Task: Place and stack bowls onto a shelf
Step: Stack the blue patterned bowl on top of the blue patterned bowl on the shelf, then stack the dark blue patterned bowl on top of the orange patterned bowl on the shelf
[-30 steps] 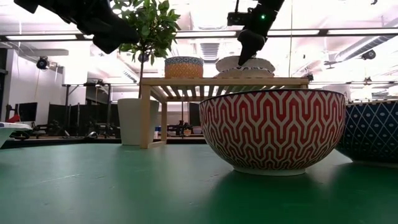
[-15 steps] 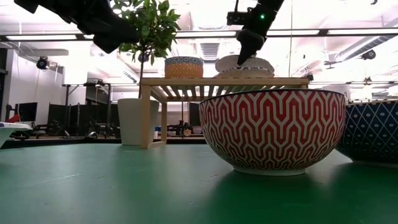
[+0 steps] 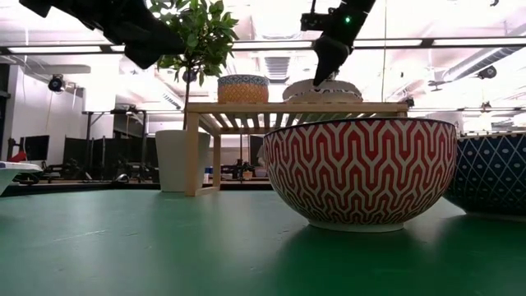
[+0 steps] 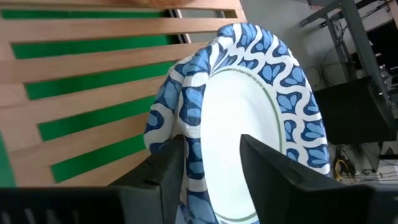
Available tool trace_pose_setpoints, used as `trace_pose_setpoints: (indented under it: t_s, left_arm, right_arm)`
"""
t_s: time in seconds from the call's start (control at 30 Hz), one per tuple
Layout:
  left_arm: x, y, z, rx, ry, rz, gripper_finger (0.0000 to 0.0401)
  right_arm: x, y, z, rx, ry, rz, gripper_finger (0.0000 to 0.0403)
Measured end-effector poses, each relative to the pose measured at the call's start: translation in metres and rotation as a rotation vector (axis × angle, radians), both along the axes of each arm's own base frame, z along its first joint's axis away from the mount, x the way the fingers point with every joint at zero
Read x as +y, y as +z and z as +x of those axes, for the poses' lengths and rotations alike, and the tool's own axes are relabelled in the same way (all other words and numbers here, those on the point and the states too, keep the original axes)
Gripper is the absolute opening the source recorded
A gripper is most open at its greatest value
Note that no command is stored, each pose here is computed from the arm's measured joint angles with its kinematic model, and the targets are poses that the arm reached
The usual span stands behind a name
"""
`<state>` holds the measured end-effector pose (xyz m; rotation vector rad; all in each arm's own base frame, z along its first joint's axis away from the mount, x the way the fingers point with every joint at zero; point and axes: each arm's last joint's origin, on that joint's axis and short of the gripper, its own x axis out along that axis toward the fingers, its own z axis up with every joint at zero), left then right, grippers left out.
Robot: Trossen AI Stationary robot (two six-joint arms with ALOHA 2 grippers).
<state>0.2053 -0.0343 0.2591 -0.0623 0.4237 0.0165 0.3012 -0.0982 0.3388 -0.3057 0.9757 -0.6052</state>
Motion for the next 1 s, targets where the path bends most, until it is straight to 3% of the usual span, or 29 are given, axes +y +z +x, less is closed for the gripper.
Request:
trace_pose_setpoints:
  t_s: [0.47,0.8,1.0]
  left_arm:
    - [0.0,0.001,0.0,-0.008,0.002,-0.006,0.0056]
    - [-0.002,0.008,0.006,-0.103,0.012,-0.063,0.0056]
    - [-0.01,0.002,0.019,-0.122,0.002,-0.104,0.0056]
  right_arm:
    - [0.031,0.021,-0.004,-0.075,0.022,0.05,0.0155]
    - [0.104,0.033,-0.028,-0.178,0.249,0.175,0.0152]
    - [0.15,0.021,-0.052,-0.227,0.364,0.233,0.0139]
